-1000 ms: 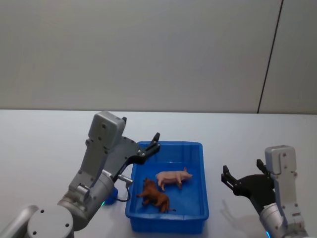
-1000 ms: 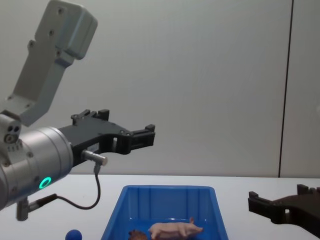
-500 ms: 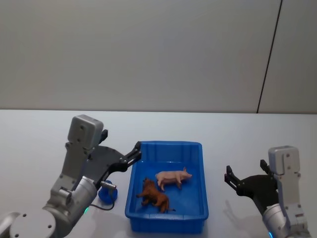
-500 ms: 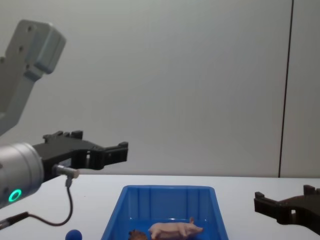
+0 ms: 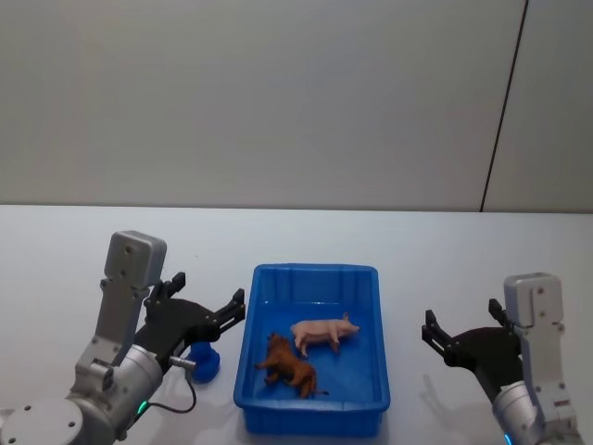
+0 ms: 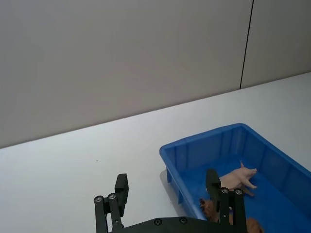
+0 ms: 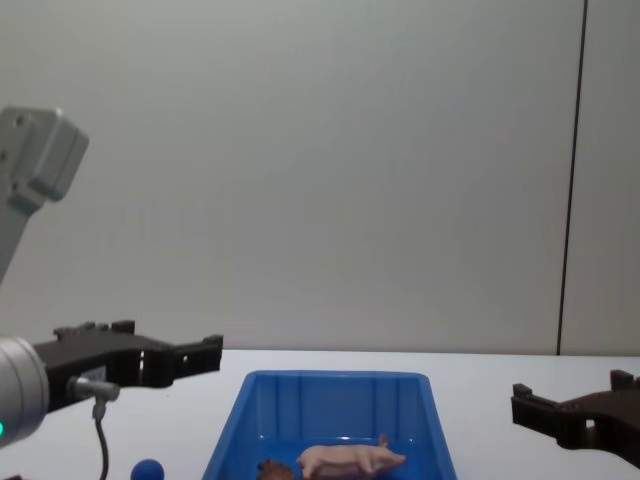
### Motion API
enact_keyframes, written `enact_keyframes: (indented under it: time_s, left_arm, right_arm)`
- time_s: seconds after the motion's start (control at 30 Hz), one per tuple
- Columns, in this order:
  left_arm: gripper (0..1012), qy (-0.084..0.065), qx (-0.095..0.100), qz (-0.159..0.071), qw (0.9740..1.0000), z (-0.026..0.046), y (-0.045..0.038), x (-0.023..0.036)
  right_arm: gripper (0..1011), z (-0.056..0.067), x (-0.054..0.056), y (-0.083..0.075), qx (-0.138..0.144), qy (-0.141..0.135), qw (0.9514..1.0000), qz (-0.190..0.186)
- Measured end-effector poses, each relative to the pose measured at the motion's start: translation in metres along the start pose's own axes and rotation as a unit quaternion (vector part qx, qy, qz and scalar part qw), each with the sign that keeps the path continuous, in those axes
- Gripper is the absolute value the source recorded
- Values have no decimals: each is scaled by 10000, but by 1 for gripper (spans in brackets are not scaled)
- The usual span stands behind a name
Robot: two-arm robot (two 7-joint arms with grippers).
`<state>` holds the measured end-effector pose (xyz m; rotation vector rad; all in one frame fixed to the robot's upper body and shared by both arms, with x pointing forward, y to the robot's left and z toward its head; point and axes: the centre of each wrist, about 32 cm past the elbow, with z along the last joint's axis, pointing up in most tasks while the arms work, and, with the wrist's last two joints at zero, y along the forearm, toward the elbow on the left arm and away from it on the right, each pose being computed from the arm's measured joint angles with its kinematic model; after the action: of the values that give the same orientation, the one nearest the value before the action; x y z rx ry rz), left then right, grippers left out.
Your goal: Pick up the two dolls from the table and place them into the box.
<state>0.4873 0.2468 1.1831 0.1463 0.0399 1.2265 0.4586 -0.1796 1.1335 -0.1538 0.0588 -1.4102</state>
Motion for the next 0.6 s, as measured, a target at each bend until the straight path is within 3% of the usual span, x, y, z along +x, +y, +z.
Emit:
enact_keyframes:
  time_s: [0.37,0.6]
  left_arm:
    - [1003,245,327,18,9992,-152,-53,139]
    - [1003,297,514,65,9982,-197,-79,199]
  right_arm:
    - [1001,0,3,-3,2,-1,10000,-8]
    - [1001,0,3,-4,1,-1,10000,-10]
